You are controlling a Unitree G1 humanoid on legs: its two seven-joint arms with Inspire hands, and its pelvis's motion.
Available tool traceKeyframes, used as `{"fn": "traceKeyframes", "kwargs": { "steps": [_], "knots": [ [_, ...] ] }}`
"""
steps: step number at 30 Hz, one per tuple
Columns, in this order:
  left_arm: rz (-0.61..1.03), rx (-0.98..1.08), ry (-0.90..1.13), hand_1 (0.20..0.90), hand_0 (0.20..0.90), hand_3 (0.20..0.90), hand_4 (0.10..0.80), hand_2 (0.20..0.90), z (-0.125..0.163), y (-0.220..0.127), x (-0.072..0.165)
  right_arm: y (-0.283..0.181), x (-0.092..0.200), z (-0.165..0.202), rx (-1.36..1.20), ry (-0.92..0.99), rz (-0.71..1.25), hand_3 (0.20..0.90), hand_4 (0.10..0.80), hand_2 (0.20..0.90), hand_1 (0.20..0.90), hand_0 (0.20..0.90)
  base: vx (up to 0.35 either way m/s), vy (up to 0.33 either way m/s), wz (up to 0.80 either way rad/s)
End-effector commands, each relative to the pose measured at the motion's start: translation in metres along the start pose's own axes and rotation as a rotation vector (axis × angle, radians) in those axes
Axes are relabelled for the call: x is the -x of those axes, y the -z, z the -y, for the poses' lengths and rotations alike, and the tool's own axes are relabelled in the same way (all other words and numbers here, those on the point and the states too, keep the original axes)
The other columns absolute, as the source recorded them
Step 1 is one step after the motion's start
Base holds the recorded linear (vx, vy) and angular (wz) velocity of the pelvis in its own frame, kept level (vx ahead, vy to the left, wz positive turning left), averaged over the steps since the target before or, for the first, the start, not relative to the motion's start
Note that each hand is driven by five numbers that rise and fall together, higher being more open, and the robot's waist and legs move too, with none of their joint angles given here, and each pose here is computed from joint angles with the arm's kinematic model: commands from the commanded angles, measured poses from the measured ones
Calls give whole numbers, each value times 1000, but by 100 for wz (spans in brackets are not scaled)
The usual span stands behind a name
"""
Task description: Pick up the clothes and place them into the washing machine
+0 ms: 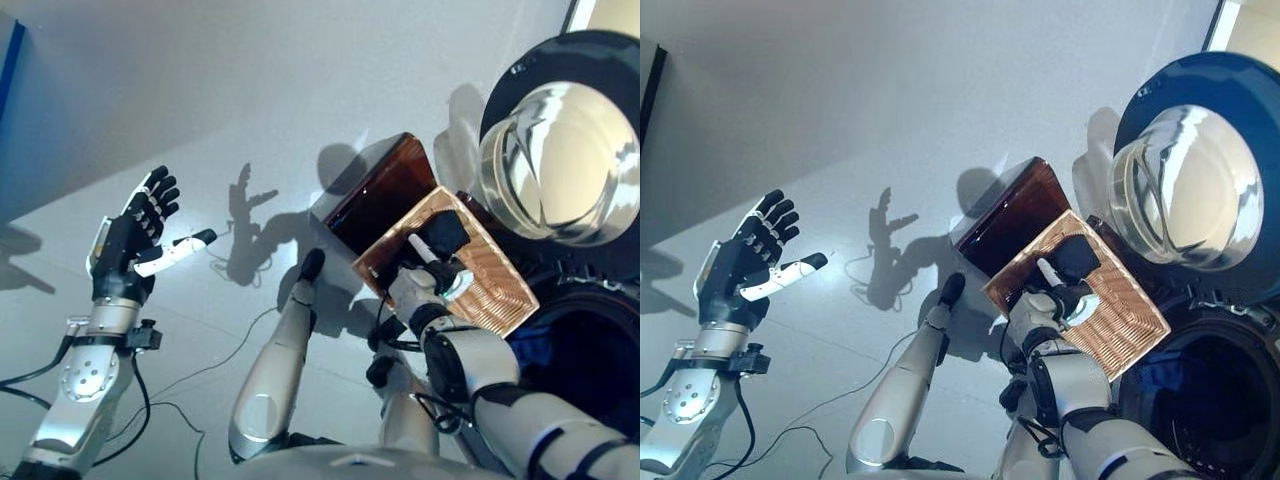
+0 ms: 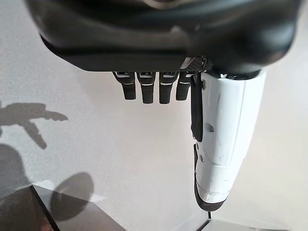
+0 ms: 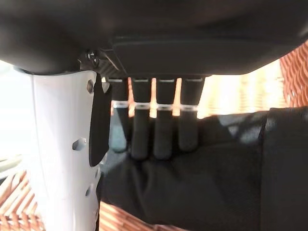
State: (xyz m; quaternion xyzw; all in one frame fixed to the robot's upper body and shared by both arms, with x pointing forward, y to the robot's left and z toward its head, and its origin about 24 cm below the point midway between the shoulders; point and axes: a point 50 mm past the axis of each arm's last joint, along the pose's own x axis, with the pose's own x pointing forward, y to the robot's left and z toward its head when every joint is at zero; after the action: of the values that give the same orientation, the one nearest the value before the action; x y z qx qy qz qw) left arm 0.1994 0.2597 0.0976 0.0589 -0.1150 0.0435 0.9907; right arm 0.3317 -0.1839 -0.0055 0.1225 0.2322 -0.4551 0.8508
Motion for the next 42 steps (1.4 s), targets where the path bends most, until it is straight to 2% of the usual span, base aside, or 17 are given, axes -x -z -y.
{"fn": "traceKeyframes", "kwargs": {
  "steps": [1, 30, 31, 32, 42],
  "knots": [
    [252, 6, -28, 900, 900, 900, 800, 900, -7, -45, -1, 20, 10, -2, 29, -11, -48, 900, 800, 900, 900, 900, -20, 47, 1],
    [242, 25, -21, 900, 900, 900, 800, 900, -13, -49, 5, 16, -11, 24, 90, 85, -25, 900, 800, 900, 900, 900, -15, 34, 0],
    [243, 22, -22, 900, 900, 900, 800, 900, -13, -49, 5, 16, -12, 24, 91, 86, -24, 529, 535, 529, 529, 529, -111, 38, -1],
    [243, 19, -24, 900, 900, 900, 800, 900, -14, -50, 5, 15, -13, 25, 94, 87, -20, 200, 300, 200, 200, 200, 0, 0, 0],
    [247, 14, -32, 900, 900, 900, 800, 900, -18, -51, 6, 20, -15, 31, 116, 90, -25, 200, 300, 200, 200, 200, -2, 7, 1]
  ]
}}
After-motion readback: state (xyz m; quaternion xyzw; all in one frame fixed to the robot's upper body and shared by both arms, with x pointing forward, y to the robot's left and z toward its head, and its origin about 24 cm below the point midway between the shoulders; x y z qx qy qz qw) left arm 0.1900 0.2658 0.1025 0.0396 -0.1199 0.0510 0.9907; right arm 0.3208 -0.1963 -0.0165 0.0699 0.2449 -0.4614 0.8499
